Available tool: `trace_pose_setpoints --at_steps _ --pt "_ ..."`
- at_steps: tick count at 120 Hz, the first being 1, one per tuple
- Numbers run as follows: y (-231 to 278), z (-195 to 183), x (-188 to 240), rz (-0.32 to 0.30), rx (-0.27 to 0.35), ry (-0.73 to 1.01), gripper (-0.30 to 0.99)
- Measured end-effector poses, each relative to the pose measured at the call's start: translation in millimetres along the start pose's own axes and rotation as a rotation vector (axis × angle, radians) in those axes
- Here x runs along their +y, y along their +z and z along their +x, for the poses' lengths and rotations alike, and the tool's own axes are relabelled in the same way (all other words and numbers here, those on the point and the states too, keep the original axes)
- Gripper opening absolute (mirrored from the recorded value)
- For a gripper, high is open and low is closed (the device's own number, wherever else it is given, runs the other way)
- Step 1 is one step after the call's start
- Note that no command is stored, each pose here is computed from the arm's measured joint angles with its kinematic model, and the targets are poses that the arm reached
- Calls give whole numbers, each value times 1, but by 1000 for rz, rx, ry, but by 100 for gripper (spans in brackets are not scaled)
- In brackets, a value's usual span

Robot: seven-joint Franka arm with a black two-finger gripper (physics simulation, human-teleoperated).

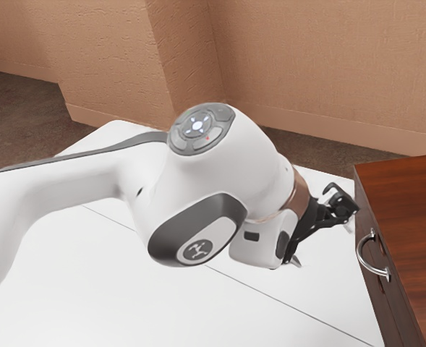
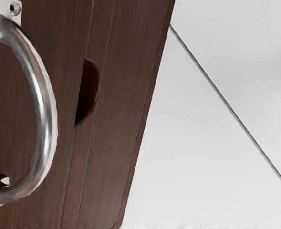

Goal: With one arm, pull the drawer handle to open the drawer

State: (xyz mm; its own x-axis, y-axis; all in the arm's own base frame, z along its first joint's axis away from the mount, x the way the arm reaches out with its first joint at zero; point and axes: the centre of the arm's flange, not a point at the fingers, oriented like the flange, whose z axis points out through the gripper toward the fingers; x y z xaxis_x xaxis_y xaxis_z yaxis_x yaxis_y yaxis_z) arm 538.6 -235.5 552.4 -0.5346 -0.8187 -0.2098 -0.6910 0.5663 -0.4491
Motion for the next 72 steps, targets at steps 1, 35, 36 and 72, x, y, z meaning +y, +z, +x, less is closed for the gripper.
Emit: trace_pose_setpoints --at_steps 1,35,36,72 --pt "1 -1 0 2 -1 -1 69" --pt "6 26 -1 60 15 48 69" --pt "6 27 -1 61 16 50 69" --pt "19 32 2 74 20 62 69"
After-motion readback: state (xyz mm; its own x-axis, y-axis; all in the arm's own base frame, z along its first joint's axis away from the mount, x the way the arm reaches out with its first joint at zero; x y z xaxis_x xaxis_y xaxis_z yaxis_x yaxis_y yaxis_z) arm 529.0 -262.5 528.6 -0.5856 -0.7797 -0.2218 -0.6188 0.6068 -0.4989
